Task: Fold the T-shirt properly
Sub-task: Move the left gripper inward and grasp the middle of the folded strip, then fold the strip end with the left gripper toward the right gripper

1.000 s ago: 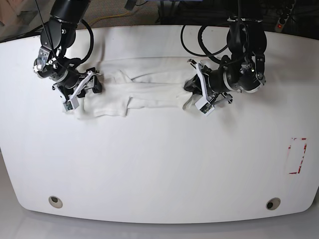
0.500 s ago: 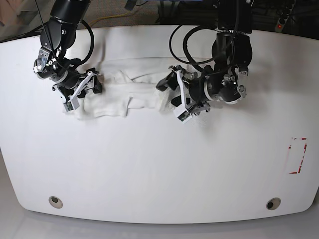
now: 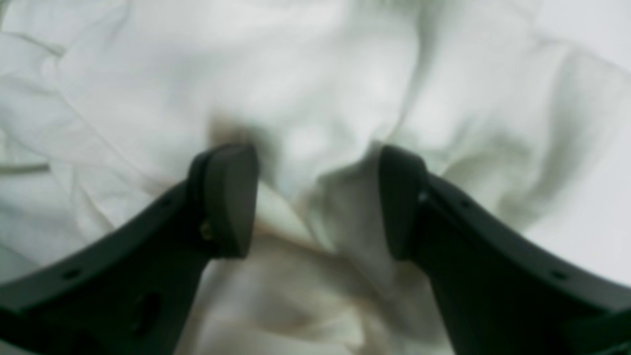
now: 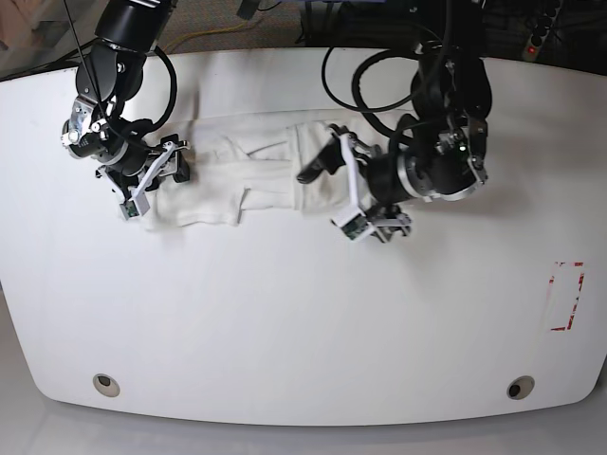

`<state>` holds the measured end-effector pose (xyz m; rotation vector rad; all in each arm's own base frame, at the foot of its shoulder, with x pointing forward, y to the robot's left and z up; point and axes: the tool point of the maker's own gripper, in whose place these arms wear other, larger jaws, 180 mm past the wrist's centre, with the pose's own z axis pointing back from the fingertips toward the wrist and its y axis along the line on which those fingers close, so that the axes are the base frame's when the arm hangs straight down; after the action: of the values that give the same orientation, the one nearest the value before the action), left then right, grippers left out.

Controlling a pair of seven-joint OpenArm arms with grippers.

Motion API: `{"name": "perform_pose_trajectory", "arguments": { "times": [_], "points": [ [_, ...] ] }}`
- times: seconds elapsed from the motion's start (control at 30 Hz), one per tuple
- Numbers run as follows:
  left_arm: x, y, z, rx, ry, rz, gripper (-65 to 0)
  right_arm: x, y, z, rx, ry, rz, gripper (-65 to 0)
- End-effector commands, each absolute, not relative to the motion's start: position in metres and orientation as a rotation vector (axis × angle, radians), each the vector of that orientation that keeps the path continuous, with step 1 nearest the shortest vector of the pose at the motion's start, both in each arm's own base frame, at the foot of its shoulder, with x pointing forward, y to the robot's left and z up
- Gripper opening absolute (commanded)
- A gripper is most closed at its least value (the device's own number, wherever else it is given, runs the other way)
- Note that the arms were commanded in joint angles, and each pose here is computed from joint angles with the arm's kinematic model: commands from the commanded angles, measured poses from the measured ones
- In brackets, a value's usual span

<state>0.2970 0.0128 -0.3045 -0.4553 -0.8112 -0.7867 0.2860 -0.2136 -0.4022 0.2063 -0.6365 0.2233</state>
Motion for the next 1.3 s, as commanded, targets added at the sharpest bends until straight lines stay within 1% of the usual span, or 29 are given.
{"name": "perform_pose_trajectory", "arguments": {
  "times": [0.0,0.1,0.17,0.23,0.33,0.37,0.43,0.5,0.67,0.73,0.77,0.9,0.97,1.1,1.27],
  "points": [
    [0.305,0.03,-0.301,-0.406,-0.828,-0.769,-19.2,0.303,-0.217,-0.37,0.167,-0.723,0.257,-28.7],
    [0.294,0.052,-0.32,-0.355,-0.762,-0.771,-19.3,0.304,-0.224,-0.352,0.144,-0.757,0.25,-28.7],
    [0.288,0.065,-0.33,-0.322,-0.724,-0.776,-19.3,0.308,-0.234,-0.335,0.147,-0.806,0.208,-28.7],
    [0.281,0.074,-0.338,-0.304,-0.698,-0.779,-19.3,0.308,-0.245,-0.328,0.156,-0.815,0.164,-28.7],
    [0.271,0.08,-0.345,-0.311,-0.694,-0.778,-22.6,0.308,-0.273,-0.319,0.155,-0.839,0.056,-28.7],
    [0.268,0.08,-0.346,-0.321,-0.698,-0.774,-24.6,0.306,-0.285,-0.319,0.148,-0.835,0.018,-28.5],
    [0.262,0.076,-0.348,-0.344,-0.707,-0.765,-26.2,0.302,-0.301,-0.324,0.151,-0.815,-0.048,-28.1],
    [0.258,0.075,-0.352,-0.351,-0.696,-0.762,-26.2,0.3,-0.318,-0.329,0.154,-0.79,-0.087,-28.1],
    [0.254,0.073,-0.355,-0.363,-0.689,-0.752,-26.9,0.297,-0.332,-0.361,0.235,-0.708,-0.165,-27.9],
    [0.253,0.073,-0.356,-0.358,-0.685,-0.749,-31.4,0.296,-0.33,-0.376,0.278,-0.691,-0.199,-27.9],
    [0.253,0.074,-0.358,-0.352,-0.68,-0.75,-35.8,0.296,-0.328,-0.383,0.298,-0.684,-0.213,-27.9],
    [0.253,0.077,-0.363,-0.323,-0.66,-0.757,-58.2,0.293,-0.323,-0.396,0.334,-0.661,-0.235,-27.9],
    [0.253,0.08,-0.365,-0.303,-0.653,-0.761,-65.0,0.293,-0.311,-0.402,0.358,-0.653,-0.237,-27.9],
    [0.252,0.087,-0.371,-0.262,-0.629,-0.765,-64.3,0.286,-0.293,-0.407,0.362,-0.637,-0.203,-27.9],
    [0.249,0.098,-0.392,-0.238,-0.558,-0.75,-64.4,0.28,-0.261,-0.415,0.385,-0.61,-0.141,-27.9]
  ]
}}
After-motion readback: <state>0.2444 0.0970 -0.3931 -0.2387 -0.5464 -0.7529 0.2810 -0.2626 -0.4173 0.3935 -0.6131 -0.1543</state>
